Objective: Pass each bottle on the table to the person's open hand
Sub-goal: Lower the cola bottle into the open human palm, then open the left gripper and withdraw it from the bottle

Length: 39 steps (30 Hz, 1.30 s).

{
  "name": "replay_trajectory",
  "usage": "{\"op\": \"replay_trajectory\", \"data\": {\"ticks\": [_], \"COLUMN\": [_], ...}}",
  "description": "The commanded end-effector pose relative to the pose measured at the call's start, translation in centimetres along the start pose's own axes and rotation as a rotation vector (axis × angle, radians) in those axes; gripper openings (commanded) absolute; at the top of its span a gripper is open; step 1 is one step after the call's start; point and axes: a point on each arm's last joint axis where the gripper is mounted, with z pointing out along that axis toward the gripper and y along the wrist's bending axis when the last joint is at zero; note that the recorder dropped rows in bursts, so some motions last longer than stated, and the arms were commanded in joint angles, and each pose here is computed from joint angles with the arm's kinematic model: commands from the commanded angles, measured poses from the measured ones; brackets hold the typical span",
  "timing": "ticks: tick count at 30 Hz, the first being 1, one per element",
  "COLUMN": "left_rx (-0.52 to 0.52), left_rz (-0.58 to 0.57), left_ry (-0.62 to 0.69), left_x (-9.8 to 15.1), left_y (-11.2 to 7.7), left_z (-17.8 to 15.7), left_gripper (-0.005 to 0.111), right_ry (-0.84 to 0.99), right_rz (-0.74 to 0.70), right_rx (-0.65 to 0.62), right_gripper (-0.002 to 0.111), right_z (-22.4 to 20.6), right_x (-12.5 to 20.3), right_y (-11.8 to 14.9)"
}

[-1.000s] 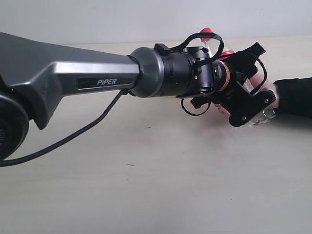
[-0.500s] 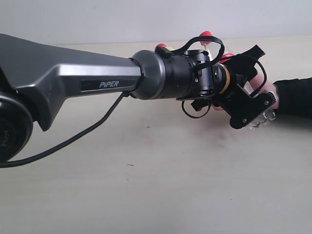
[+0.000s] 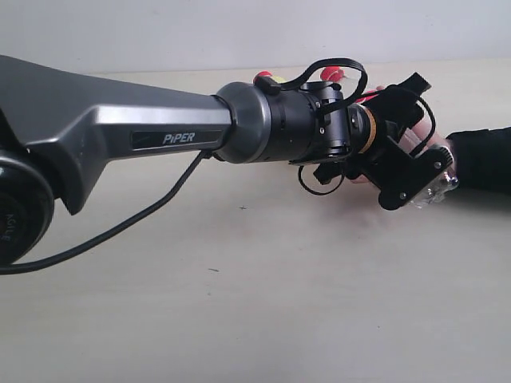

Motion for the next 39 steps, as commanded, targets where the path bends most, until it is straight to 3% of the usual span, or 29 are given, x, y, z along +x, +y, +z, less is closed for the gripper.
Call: {"op": "replay_trajectory", "data": {"ticks": [1, 10, 18, 26, 32, 35, 39], "left_rx": [-0.006, -0.021, 0.049, 0.072, 0.065, 0.071, 0.079], "left_rz": [-0.033, -0.035, -0.044, -0.031, -0.033, -0.086, -0.305], "left_ry": [0.003, 0.02, 0.098, 0.112, 0.135, 0.163, 0.221], "left_x": [0.1, 0.6, 1.7, 0.6, 0.4, 0.8, 1.7], "left_y": [0.4, 1.5, 1.9, 2.6, 4.2, 4.8, 5.1], "left_z": [-0.2, -1.3, -2.7, -3.7, -5.8, -6.9, -8.0], "left_gripper": [0.07, 0.07, 0.07, 0.07, 0.07, 0.07, 0.07], "right_ry": [-0.012, -0.012, -0.012, -0.012, -0.012, -0.012, -0.012], "right_rz": [-0.014, -0.014, -0.014, -0.014, -0.014, -0.014, -0.014], "right_rx": [-0.001, -0.001, -0.001, -0.001, -0.001, -0.001, -0.001], "right_gripper": [0.0, 0.0, 0.0, 0.0, 0.0, 0.0, 0.0], "right_z": [-0.1, -0.1, -0.1, -0.1, -0.1, -0.1, -0.1], "right_x": [-0.2, -0.2, -0.2, -0.2, -0.2, -0.2, -0.2], "right_y": [0.1, 0.1, 0.1, 0.1, 0.1, 0.1, 0.1]}}
